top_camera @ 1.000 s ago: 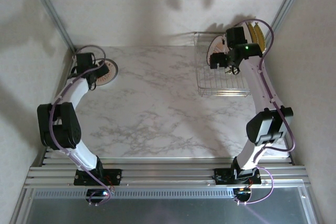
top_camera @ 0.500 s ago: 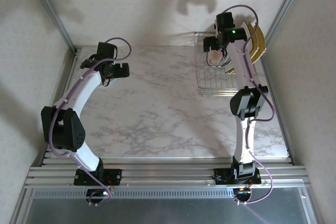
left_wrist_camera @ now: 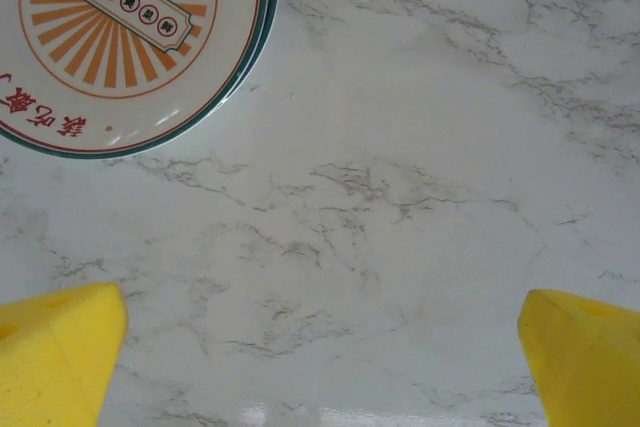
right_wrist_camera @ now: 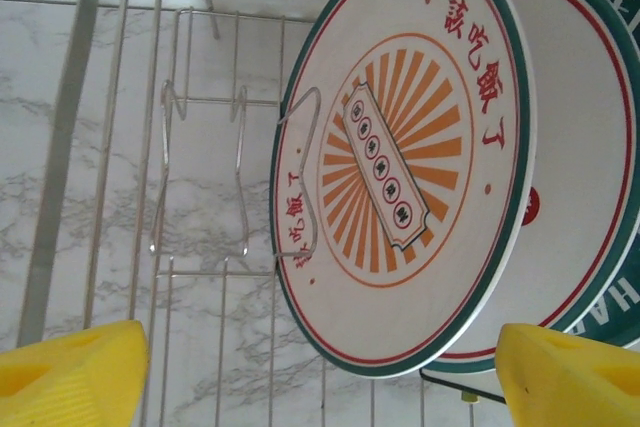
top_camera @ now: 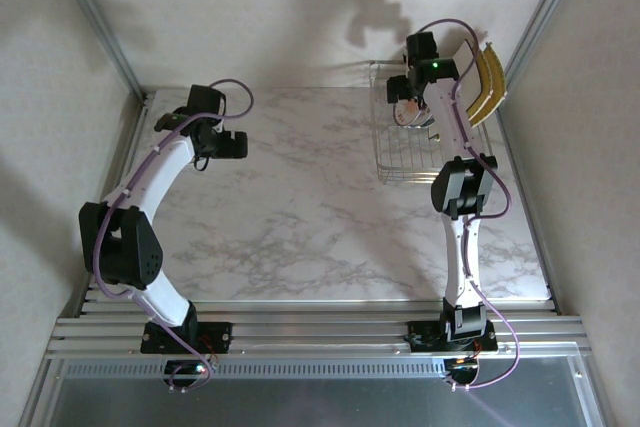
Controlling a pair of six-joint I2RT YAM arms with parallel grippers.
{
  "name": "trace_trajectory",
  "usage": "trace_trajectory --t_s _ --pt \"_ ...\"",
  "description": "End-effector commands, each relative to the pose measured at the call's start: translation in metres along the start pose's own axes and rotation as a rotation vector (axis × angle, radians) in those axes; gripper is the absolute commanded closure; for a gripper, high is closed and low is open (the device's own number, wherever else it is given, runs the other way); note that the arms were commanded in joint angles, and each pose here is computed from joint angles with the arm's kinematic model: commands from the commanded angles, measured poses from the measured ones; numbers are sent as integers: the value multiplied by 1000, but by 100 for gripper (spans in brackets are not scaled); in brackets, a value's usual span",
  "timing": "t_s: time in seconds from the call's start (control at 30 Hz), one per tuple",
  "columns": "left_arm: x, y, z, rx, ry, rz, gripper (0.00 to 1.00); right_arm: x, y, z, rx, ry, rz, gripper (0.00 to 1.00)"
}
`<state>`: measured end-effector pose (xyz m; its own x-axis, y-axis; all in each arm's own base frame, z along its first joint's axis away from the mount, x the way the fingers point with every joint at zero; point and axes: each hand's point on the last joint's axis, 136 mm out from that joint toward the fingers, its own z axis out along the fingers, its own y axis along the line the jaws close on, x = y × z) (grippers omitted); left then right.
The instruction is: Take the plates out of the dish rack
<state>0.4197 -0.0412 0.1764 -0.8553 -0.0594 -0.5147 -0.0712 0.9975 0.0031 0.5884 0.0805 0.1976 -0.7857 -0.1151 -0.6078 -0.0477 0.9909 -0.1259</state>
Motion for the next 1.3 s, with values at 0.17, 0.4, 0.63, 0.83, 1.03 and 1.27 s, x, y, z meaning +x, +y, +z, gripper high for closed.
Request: trace_trajectory --t_s 0.17,0.4,0.63,0.83,1.03,1.27 --pt "7 -11 12 43 34 45 0 -19 -22 2 106 -77 44 13" --pt "5 -13 18 46 39 51 0 -16 -26 20 116 -69 56 14" --pt "4 -14 23 47 45 48 0 -20 -26 35 115 -96 73 18" --pt "3 -15 23 51 41 46 0 -22 -22 46 85 -110 83 25" --pt "3 -16 25 53 43 50 0 -23 -18 49 65 -118 95 35" --pt "3 -17 25 54 42 56 0 -23 -18 51 61 -118 100 54"
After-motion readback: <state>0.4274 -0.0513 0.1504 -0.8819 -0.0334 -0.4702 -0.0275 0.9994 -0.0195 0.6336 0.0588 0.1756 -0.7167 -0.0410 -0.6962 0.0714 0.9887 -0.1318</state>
